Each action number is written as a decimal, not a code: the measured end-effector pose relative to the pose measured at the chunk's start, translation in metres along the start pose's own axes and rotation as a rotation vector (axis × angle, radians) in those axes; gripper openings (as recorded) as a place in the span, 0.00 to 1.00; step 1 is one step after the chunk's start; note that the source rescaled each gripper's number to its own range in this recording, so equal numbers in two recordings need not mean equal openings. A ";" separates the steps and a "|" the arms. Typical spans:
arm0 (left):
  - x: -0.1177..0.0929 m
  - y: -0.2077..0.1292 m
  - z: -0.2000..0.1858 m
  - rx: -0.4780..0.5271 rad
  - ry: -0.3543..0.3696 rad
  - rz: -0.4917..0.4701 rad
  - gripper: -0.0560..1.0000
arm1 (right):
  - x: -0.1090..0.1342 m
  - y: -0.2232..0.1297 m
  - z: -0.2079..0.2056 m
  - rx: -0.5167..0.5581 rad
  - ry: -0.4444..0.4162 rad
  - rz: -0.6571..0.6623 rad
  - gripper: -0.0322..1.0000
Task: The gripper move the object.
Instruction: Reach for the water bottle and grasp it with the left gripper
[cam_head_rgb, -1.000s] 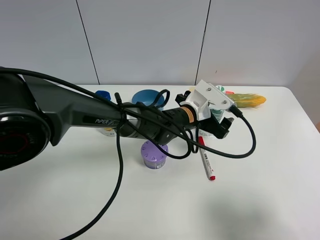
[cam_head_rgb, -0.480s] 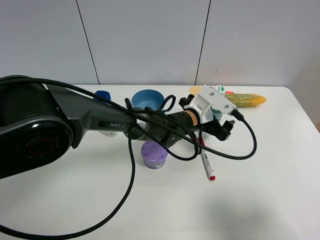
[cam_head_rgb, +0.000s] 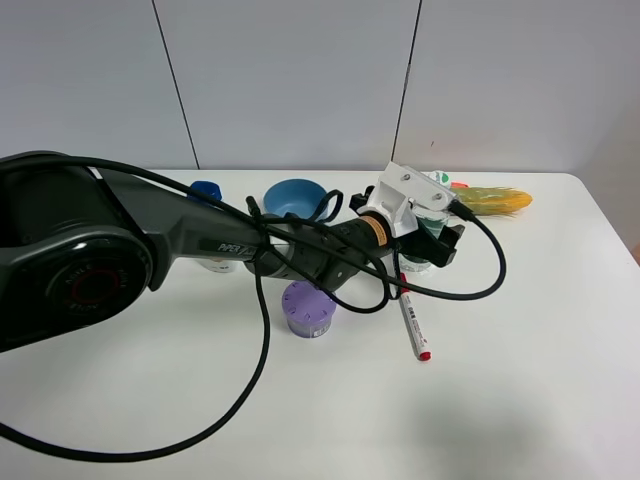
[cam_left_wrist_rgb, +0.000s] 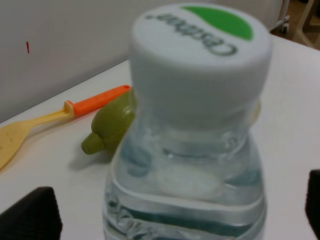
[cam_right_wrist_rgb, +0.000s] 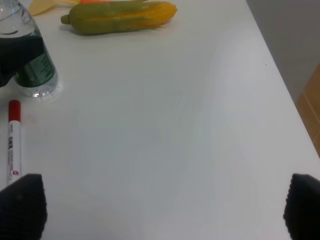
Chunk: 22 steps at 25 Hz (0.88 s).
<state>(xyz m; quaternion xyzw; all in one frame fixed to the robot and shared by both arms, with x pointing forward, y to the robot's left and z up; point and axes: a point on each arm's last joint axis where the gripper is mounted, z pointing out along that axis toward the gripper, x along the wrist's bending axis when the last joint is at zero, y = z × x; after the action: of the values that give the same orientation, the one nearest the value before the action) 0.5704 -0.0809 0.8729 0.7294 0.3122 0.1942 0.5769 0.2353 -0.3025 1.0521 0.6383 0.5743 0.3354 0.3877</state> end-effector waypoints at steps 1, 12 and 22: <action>0.000 -0.002 0.001 0.003 0.001 -0.007 1.00 | 0.000 0.000 0.000 0.000 0.000 0.000 1.00; 0.000 0.002 0.013 -0.042 -0.006 -0.015 1.00 | 0.000 0.000 0.000 0.000 0.000 0.000 1.00; -0.004 -0.001 0.020 -0.043 -0.014 -0.007 1.00 | 0.000 0.000 0.000 0.000 0.000 0.000 1.00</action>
<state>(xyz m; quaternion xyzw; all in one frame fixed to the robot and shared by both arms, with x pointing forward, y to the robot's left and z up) 0.5803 -0.0976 0.8671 0.7170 0.3064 0.1940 0.5953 0.2353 -0.3025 1.0521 0.6383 0.5743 0.3354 0.3877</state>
